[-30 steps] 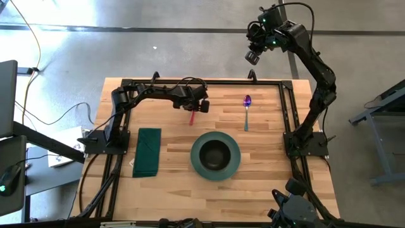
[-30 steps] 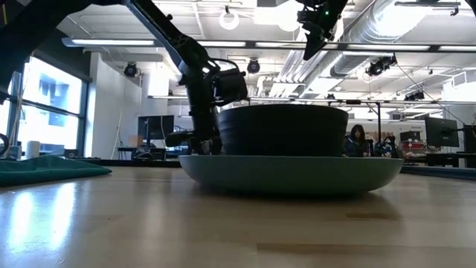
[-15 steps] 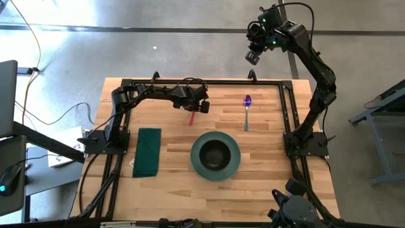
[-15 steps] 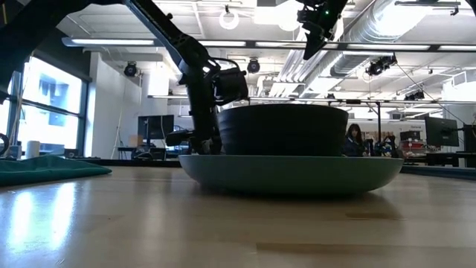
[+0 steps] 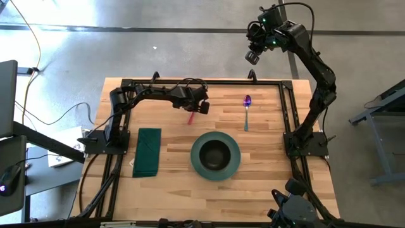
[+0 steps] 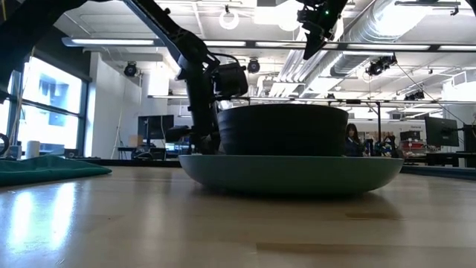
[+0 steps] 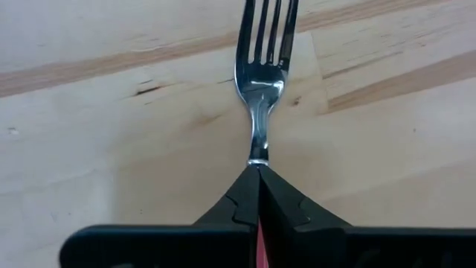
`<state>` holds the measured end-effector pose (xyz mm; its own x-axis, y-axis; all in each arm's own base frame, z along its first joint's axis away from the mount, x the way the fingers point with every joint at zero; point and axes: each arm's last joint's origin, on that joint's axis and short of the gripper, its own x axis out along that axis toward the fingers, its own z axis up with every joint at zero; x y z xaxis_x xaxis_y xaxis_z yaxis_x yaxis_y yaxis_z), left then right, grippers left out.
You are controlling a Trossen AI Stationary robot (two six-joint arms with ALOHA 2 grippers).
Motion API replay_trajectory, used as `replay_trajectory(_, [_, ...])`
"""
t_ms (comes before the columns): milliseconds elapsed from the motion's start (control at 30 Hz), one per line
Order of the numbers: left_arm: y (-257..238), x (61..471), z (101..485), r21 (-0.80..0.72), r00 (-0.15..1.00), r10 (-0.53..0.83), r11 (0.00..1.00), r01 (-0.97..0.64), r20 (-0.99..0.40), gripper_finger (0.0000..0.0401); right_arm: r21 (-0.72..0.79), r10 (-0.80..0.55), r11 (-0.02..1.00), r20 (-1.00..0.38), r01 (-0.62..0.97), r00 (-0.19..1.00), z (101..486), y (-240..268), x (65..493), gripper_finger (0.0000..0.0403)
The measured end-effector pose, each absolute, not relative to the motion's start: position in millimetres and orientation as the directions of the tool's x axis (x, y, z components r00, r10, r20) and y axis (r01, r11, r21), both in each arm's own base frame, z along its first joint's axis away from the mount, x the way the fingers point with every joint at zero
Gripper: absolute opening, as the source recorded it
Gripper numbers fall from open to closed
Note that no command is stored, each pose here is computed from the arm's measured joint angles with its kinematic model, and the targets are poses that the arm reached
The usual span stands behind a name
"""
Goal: Set table place
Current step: Put the red fork to the right of the blue plate
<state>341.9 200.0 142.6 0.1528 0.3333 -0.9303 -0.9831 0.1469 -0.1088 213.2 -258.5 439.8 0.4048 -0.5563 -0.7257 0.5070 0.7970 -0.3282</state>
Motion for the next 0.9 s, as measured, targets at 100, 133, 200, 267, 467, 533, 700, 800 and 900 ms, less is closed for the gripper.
replay_trajectory(100, [200, 342, 142, -0.111, 0.153, 0.329, 0.143, -0.984, -0.932, 0.0005, -0.328, -0.557, 0.797, -0.725, 0.507, 0.405, 440, -258, 213, 0.0066])
replay_trajectory(133, [200, 342, 143, -0.112, 0.153, 0.330, 0.141, -0.984, -0.932, 0.0004, -0.328, -0.556, 0.797, -0.726, 0.507, 0.405, 440, -258, 213, 0.0066])
replay_trajectory(200, [199, 343, 143, -0.119, 0.162, 0.336, 0.146, -0.982, -0.928, 0.0001, -0.328, -0.556, 0.797, -0.726, 0.507, 0.405, 440, -258, 213, 0.0066])
replay_trajectory(267, [199, 343, 148, -0.129, 0.174, 0.341, 0.149, -0.980, -0.924, 0.0004, -0.328, -0.556, 0.797, -0.726, 0.507, 0.405, 440, -258, 213, 0.0066])
replay_trajectory(467, [201, 347, 163, -0.117, 0.166, 0.345, 0.158, -0.980, -0.924, 0.0043, -0.328, -0.556, 0.797, -0.726, 0.507, 0.405, 440, -258, 213, 0.0066])
replay_trajectory(533, [203, 348, 166, -0.114, 0.164, 0.369, 0.154, -0.982, -0.915, 0.0060, -0.328, -0.556, 0.797, -0.726, 0.507, 0.405, 440, -258, 213, 0.0066])
replay_trajectory(700, [205, 346, 165, -0.112, 0.159, 0.365, 0.146, -0.983, -0.917, 0.0106, -0.328, -0.556, 0.797, -0.727, 0.507, 0.404, 440, -258, 213, 0.0066])
replay_trajectory(800, [205, 346, 165, -0.109, 0.157, 0.367, 0.146, -0.983, -0.917, 0.0133, -0.329, -0.555, 0.798, -0.727, 0.505, 0.404, 440, -258, 213, 0.0066])
replay_trajectory(900, [205, 346, 164, -0.104, 0.152, 0.368, 0.146, -0.984, -0.917, 0.0155, -0.329, -0.555, 0.798, -0.727, 0.505, 0.404, 440, -258, 213, 0.0066])
